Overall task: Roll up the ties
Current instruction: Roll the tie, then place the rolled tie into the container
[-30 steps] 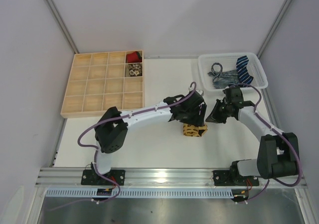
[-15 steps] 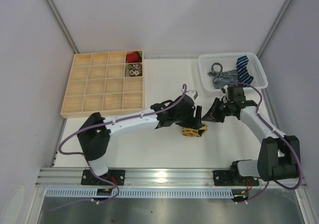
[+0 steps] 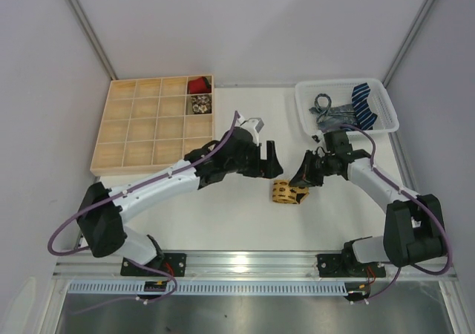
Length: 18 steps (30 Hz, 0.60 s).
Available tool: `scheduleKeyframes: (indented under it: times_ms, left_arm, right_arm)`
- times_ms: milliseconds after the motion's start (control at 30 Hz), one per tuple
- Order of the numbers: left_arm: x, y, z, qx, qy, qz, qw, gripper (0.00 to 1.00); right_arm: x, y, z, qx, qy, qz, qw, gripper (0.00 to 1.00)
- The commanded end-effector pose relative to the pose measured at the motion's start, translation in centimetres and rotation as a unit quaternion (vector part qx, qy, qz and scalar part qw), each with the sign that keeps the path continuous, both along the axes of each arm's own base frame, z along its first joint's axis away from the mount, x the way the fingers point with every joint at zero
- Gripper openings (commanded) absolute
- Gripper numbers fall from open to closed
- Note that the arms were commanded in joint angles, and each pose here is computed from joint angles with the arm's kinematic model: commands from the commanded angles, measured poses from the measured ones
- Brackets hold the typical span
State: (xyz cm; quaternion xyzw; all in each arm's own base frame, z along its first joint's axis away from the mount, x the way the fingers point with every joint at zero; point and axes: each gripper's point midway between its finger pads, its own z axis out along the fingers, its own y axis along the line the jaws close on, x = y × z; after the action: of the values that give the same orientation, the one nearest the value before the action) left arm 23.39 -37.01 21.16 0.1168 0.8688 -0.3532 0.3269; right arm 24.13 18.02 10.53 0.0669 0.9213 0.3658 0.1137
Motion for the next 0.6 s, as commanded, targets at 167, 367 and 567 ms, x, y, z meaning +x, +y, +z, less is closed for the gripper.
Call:
scheduleKeyframes:
  times_ms: [167,367,567]
  left_arm:
    - [-1.6,1.0,-7.9,-0.001,0.123,-0.043,0.992,0.97]
    - [-1.6,-0.3,-9.7,-0.024,0.134,-0.057,0.989,0.98]
    - [-0.7,-0.8,-11.1,-0.014,0.134,-0.057,0.989,1.00]
  right_arm:
    - [0.2,-1.7,-3.1,-0.056,0.006,-0.018,0.998,0.00]
    - [0.8,-2.4,-4.5,-0.082,0.009,-0.028,0.996,0.00]
    - [1.1,-2.9,-5.2,-0.091,0.010,-0.029,0.995,0.00]
